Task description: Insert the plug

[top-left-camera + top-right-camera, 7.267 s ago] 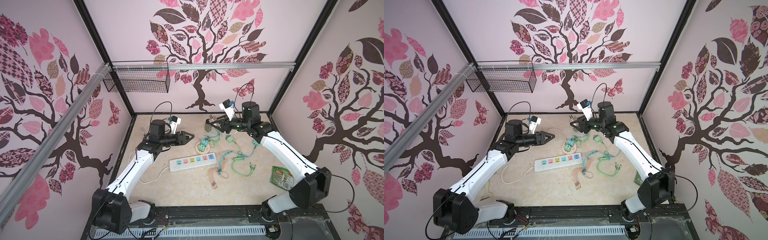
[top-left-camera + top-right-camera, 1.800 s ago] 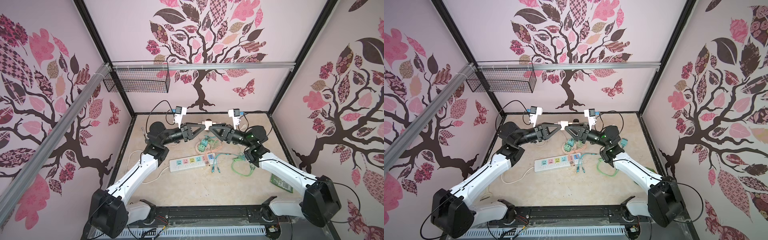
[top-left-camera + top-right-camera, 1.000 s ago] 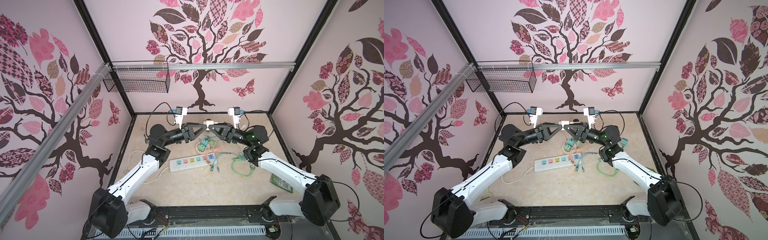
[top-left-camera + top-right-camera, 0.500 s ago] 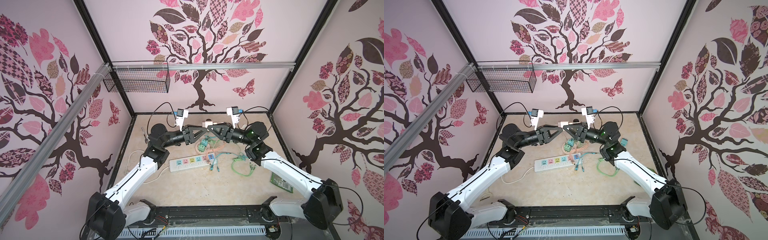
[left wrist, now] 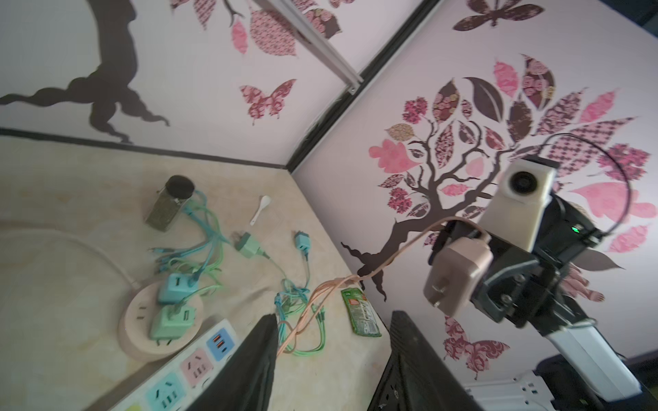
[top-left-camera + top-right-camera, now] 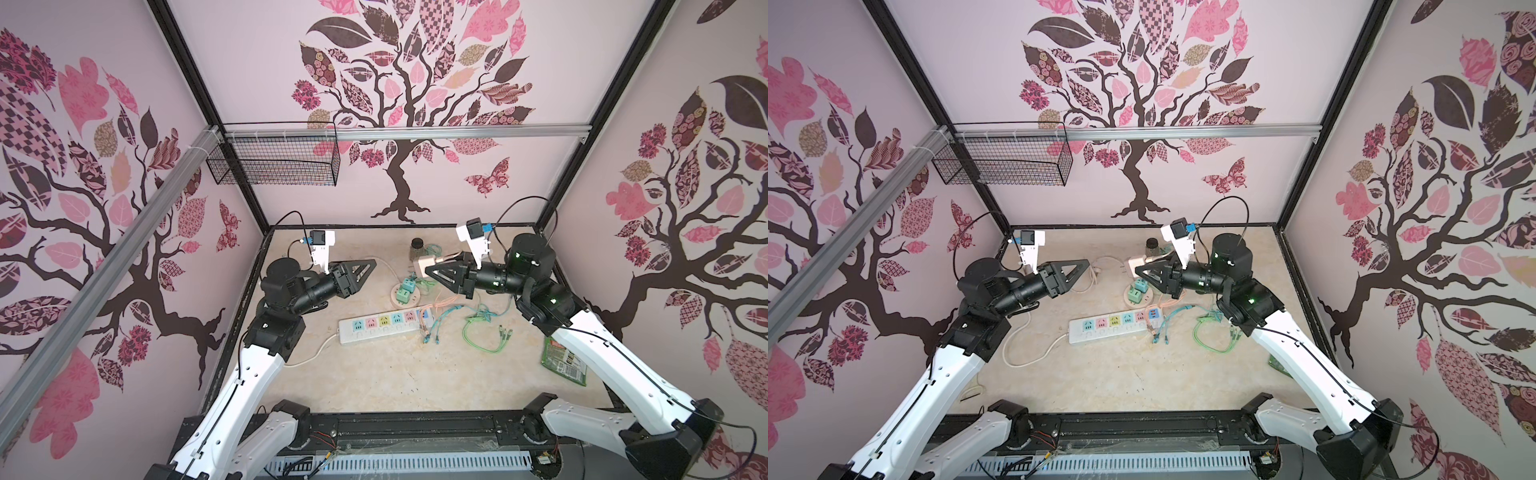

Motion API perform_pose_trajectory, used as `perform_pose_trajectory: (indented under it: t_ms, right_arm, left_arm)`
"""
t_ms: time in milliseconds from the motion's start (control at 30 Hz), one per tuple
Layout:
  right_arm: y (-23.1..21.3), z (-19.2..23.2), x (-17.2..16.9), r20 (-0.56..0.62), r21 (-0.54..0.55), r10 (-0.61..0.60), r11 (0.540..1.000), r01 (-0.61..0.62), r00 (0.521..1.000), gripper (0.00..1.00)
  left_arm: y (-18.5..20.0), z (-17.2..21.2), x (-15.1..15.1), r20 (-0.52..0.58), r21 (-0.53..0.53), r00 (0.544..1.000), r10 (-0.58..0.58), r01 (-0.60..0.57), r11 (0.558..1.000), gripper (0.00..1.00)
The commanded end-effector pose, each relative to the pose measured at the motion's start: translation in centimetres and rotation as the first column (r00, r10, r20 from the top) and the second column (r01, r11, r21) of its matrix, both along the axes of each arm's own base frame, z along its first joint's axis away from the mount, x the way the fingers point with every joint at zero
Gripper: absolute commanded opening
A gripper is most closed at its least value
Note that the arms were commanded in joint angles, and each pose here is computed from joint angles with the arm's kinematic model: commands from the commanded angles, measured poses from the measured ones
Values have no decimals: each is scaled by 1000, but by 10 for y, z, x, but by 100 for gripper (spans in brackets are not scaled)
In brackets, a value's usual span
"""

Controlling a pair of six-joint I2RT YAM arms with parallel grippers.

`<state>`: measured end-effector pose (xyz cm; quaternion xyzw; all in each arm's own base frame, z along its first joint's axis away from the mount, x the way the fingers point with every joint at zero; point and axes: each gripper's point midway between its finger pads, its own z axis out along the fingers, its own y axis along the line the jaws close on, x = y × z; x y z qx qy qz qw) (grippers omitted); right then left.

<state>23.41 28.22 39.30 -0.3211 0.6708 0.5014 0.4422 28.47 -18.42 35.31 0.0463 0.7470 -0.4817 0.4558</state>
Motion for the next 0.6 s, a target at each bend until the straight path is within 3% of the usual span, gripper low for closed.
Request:
perform_pose_trajectory:
  t_ms: [0,267,433,567]
  right_arm:
    - [8,-15,-20,6,-103,69,992,-68,998,22]
    - [52,-88,-52,-38,-348,162,923,-165,986,22]
    - [72,-114,-56,-73,-363,209,905,-221,975,22]
    - [83,-136,-39,-52,-398,180,898,-186,982,21]
  left_arm:
    - [33,-91,13,-246,203,943,222,-174,964,54]
    - [75,-174,3,-379,402,802,461,-306,863,54]
    - [94,-212,-4,-396,481,734,552,-346,806,55]
    - [101,-230,-7,-395,501,706,588,-371,782,55]
